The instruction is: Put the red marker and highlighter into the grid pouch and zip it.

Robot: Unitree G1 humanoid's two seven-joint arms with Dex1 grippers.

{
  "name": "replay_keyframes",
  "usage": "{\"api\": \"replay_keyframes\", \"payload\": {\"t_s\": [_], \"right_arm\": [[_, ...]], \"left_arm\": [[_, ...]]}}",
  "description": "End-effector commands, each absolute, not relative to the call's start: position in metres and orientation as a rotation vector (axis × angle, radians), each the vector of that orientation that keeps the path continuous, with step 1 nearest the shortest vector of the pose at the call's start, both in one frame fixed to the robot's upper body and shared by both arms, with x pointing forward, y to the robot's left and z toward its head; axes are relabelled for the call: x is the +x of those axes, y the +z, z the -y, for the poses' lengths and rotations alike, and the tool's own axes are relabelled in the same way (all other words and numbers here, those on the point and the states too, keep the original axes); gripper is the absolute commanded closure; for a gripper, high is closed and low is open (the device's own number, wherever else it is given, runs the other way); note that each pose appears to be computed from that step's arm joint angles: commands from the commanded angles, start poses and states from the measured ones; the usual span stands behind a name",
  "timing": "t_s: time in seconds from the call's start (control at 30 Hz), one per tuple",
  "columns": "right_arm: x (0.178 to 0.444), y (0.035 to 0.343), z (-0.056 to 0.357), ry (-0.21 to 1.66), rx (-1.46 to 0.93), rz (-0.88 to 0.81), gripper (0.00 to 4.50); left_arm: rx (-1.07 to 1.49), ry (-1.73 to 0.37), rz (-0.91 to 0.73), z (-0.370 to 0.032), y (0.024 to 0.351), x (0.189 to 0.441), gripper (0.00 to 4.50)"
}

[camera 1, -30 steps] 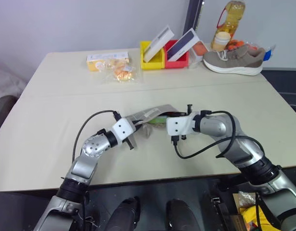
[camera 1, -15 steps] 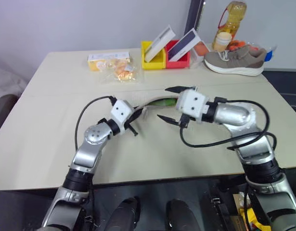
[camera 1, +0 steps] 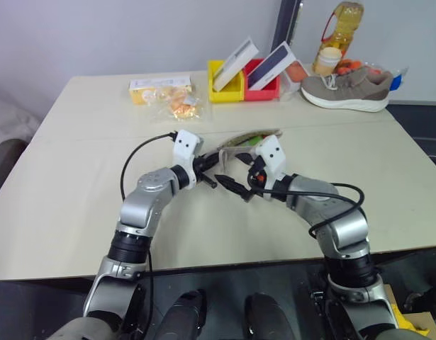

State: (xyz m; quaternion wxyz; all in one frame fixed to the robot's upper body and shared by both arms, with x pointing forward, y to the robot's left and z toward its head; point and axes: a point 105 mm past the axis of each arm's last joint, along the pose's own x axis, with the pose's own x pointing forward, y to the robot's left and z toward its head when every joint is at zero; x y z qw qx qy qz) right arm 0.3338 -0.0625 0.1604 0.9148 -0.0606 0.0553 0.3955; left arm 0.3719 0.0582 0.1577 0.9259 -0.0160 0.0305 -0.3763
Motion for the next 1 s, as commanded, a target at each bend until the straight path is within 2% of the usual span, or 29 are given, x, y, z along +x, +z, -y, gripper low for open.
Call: {"api": "replay_keyframes", "payload": {"t_s": [0.03,0.2,0.23,0.3,0.53,0.73,1.0], "right_arm": [[0.338,0.163,0.054,0.802,-0.136,-0.094,0.04],[0.342,0.163,0.05,0.785,-0.13,-0.086,0.04],[0.342,0.164,0.05,0.784,-0.125,-0.083,0.27],[0.343,0.167,0.051,0.78,-0.114,-0.076,0.9],[0.346,0.172,0.059,0.748,-0.115,-0.059,4.45],[0.351,0.181,0.084,0.666,-0.183,-0.045,4.45],[0.369,0.219,0.161,0.425,-0.31,0.01,4.45]], "left_arm": [[-0.078,-0.81,0.007,-0.052,0.181,0.366,4.5],[-0.113,-0.843,0.001,-0.05,0.185,0.359,4.5],[-0.117,-0.848,-0.001,-0.05,0.185,0.358,4.5],[-0.115,-0.849,-0.009,-0.05,0.183,0.357,4.5],[-0.108,-0.835,-0.015,-0.054,0.182,0.359,4.5],[-0.016,-0.777,0.025,-0.063,0.182,0.367,4.5],[0.137,-0.76,0.086,-0.078,0.178,0.368,4.5]]}}
